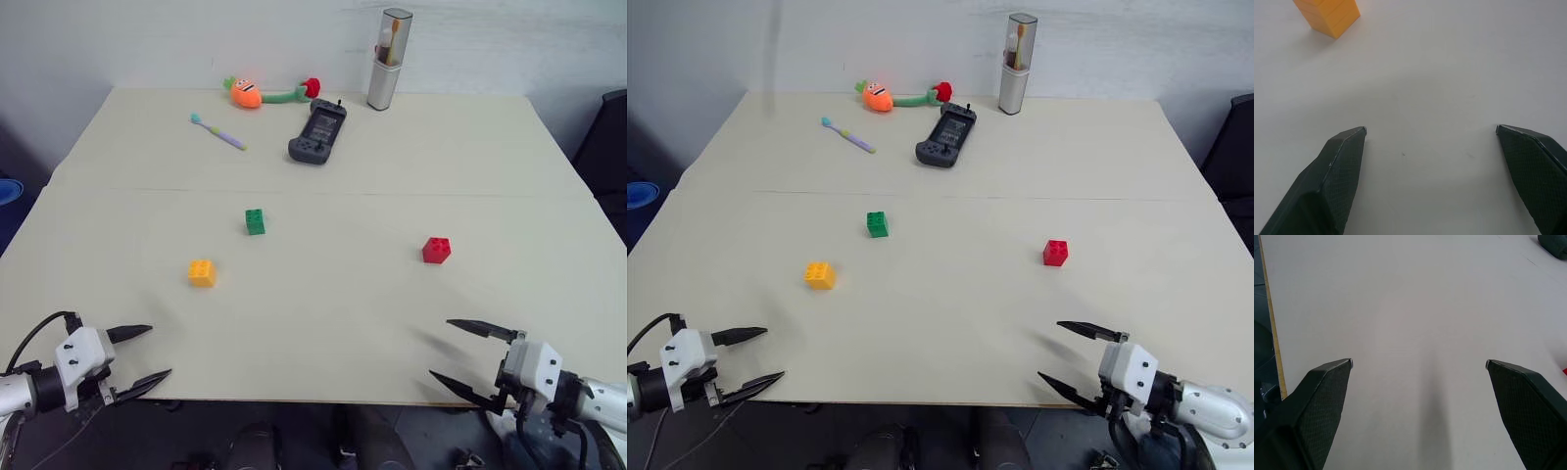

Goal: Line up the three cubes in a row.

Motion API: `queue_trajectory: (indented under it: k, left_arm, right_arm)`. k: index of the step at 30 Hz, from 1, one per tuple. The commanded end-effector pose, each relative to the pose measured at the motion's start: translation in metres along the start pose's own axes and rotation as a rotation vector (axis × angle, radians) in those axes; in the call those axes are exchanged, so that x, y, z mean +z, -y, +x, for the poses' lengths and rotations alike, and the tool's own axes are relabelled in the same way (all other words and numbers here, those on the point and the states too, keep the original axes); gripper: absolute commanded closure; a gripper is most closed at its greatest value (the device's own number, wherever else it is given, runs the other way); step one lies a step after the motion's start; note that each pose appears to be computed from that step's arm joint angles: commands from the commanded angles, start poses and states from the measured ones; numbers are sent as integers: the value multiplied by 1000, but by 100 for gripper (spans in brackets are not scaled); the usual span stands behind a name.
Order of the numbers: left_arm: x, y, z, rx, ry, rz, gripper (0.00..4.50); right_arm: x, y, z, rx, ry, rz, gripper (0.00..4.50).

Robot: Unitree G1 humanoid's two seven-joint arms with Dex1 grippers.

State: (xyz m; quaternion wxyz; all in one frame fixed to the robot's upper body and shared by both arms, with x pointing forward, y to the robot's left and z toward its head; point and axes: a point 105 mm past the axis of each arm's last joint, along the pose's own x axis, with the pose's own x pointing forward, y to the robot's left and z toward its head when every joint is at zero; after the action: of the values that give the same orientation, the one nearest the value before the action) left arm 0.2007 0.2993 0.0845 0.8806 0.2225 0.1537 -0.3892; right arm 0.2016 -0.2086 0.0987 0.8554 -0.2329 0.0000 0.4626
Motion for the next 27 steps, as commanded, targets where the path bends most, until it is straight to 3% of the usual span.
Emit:
queue_trajectory:
  k: [1, 5, 9, 11, 17, 23, 27]
  left_arm:
    - [11, -4, -4, -1, 27, 30, 2]
    - [28, 1, 4, -34, 114, -37, 2]
    - [71, 23, 31, -121, 299, -130, 2]
    - [86, 35, 44, -153, 357, -117, 2]
    - [100, 57, 62, -219, 403, -118, 2]
    - [100, 67, 69, -295, 374, -63, 2]
    - [101, 64, 76, -261, 388, -6, 2]
  right_arm:
    - [5, 8, -1, -47, 25, -11, 0]
    - [9, 21, -7, -209, 63, 51, 0]
    - [0, 41, -34, -633, 90, 207, 0]
    - [-6, 39, -41, -758, 62, 240, 0]
    - [-7, 33, -17, -826, 55, 296, 0]
    - [13, 72, 31, -851, 105, 357, 0]
    - [14, 101, 47, -910, 85, 362, 0]
